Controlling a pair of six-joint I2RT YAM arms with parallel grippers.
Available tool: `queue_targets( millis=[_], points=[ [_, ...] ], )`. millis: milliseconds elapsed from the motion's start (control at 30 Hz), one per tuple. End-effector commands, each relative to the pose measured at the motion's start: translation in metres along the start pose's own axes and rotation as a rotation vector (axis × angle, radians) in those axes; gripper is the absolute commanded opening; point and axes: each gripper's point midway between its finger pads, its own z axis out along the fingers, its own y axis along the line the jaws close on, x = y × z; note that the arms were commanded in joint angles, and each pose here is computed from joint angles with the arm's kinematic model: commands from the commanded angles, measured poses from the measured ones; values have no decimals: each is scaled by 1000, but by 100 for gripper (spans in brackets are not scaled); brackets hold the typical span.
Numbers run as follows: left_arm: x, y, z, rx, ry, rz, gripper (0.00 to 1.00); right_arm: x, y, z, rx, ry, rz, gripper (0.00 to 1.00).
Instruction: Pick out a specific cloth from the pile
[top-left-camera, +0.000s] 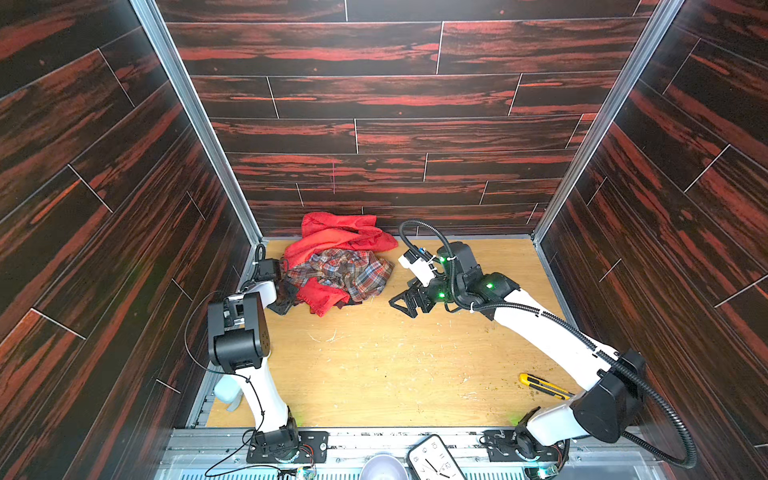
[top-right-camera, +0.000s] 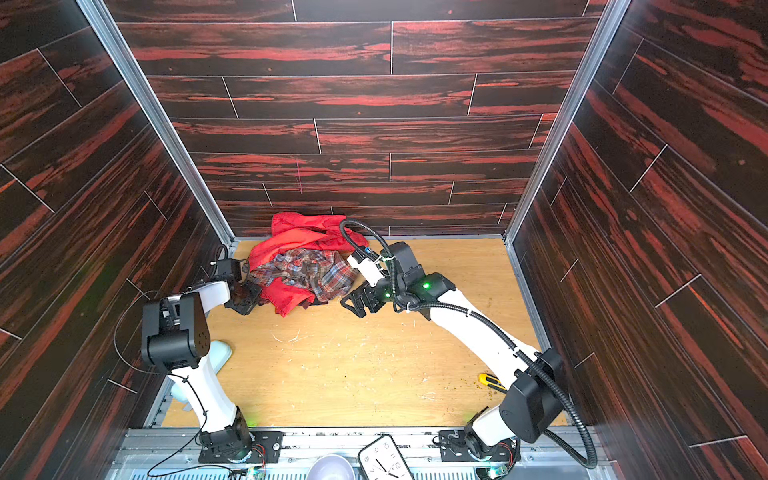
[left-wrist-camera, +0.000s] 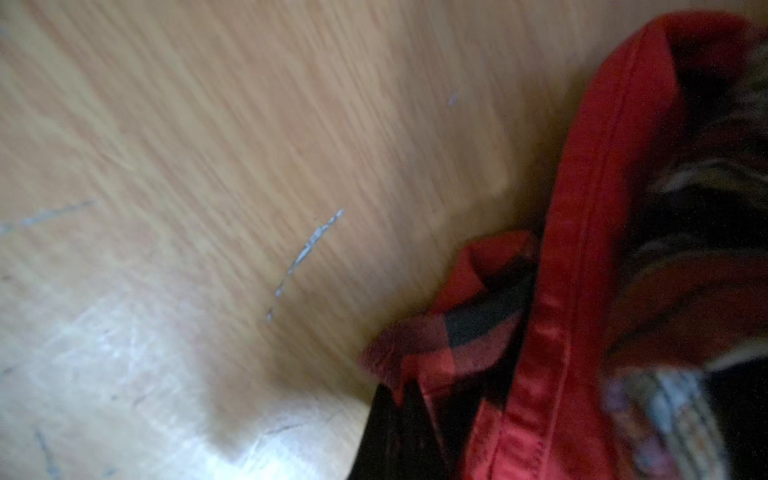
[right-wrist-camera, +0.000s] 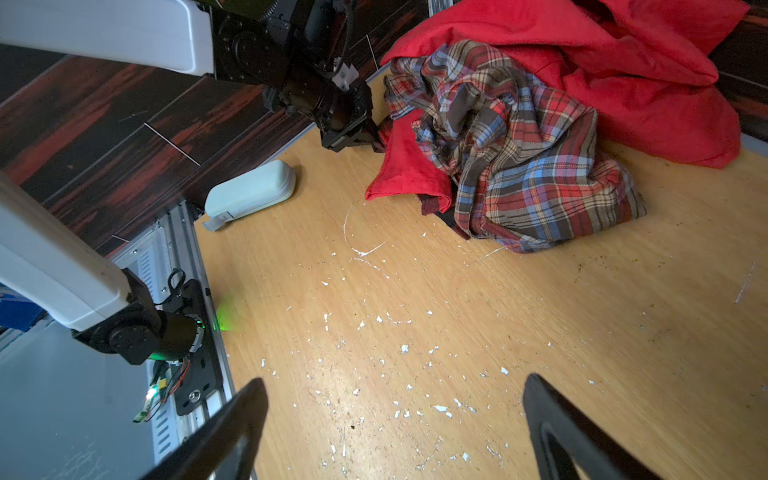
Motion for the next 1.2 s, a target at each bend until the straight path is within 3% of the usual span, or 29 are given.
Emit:
queue_targets(
  millis=[0,200,367,467,633,767,900,967,1033,1100,1167],
  points=[
    [-3,1,-23,17,-44,8,0,1,-7,2,34,15,-13,97],
    [-37,-38,-91,111,-183,79,0,8,-57,-16,132,-18,206,97],
    [-64,-84,-136,216,-232,58,0,25,-113,-42,246,-37,419,97],
    [-91,-117,-172,308,-319,24,0,28,-126,-56,268,-58,460,97],
    [-139,-190,-280,514,-493,37,0,23,-128,-70,273,-101,457,97],
    [-146,-249,-388,708,-635,99,0,24,-129,-74,271,-127,475,97],
    [-100,-314,-496,916,-778,293,0,28,-136,-87,290,-179,520,97],
    [-60,-352,-538,1200,-718,324,0,32,-142,-97,314,-204,541,97],
    [-13,-387,-559,1464,-568,356,0,37,-148,-107,345,-222,557,97],
    [46,-407,-577,1579,-535,454,0,41,-152,-118,365,-237,569,97],
    [119,-414,-606,1694,-540,627,0,45,-154,-126,378,-238,580,97]
  ],
)
